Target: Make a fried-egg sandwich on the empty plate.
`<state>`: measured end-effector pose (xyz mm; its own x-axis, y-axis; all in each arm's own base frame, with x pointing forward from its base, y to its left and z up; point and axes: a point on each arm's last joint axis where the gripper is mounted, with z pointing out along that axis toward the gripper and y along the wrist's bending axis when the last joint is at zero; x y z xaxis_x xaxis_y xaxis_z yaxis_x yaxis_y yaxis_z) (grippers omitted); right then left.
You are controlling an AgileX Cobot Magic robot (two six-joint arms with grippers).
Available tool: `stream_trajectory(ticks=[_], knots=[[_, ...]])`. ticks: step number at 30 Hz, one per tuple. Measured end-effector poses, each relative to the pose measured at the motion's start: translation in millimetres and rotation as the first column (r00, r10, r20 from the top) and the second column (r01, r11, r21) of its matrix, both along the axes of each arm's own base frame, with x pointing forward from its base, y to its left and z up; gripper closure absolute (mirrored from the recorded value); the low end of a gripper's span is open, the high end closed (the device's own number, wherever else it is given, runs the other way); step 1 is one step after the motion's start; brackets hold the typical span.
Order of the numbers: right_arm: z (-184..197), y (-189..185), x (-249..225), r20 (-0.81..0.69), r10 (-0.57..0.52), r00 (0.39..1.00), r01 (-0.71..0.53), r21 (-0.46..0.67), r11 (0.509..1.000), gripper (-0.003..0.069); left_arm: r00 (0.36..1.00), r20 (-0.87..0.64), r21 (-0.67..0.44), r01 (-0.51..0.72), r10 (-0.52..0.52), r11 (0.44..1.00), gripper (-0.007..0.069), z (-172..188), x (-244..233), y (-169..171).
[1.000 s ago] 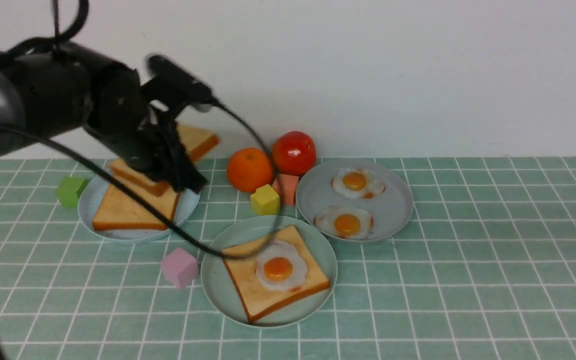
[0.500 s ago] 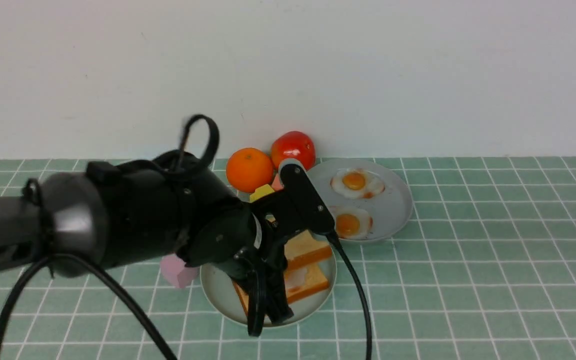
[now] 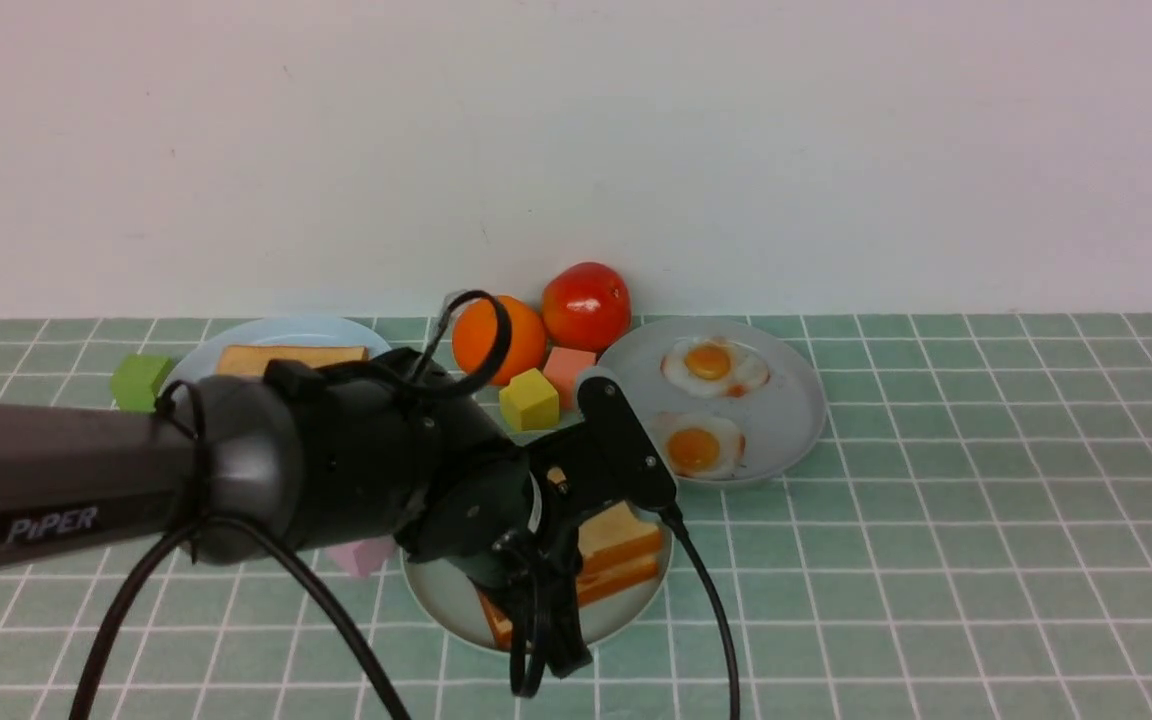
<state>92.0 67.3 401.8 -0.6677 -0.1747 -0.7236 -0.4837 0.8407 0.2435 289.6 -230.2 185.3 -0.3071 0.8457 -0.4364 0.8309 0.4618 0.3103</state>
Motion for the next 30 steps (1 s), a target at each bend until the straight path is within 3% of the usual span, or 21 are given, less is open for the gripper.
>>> stream_trajectory(ticks=[4,11,16,20,25,27,30], knots=[[0,0,0,0.000,0.000,1.000,0.000,0.000,1.000,0.0637,1.000,-0.003,-0.006,-0.004,0.004,1.000,0.0515,0,0,0],[0,0,0,-0.001,-0.001,1.000,0.001,-0.004,1.000,0.0637,1.000,-0.018,0.000,-0.012,0.012,1.000,0.0261,-1,-1,0],[0,0,0,-0.004,0.000,1.000,0.000,-0.006,1.000,0.0637,0.999,-0.031,-0.005,-0.029,0.029,1.000,0.0186,7,-5,3],[-1,0,0,-0.005,0.000,1.000,0.000,-0.006,1.000,0.0637,0.996,-0.061,-0.048,-0.071,0.068,0.996,0.0173,24,-12,7],[-1,-1,0,-0.007,-0.001,1.000,0.001,-0.014,1.000,0.0634,0.982,-0.128,-0.200,-0.163,0.140,0.966,0.0188,82,-42,22],[-2,-2,0,-0.009,-0.003,1.000,0.003,-0.026,1.000,0.0634,0.982,-0.106,-0.311,-0.184,0.159,0.932,0.0229,120,-60,34],[-4,-5,-1,-0.013,-0.012,1.000,0.012,-0.066,0.998,0.0631,0.981,-0.036,-0.494,-0.181,0.188,0.850,0.0363,174,-94,59]])
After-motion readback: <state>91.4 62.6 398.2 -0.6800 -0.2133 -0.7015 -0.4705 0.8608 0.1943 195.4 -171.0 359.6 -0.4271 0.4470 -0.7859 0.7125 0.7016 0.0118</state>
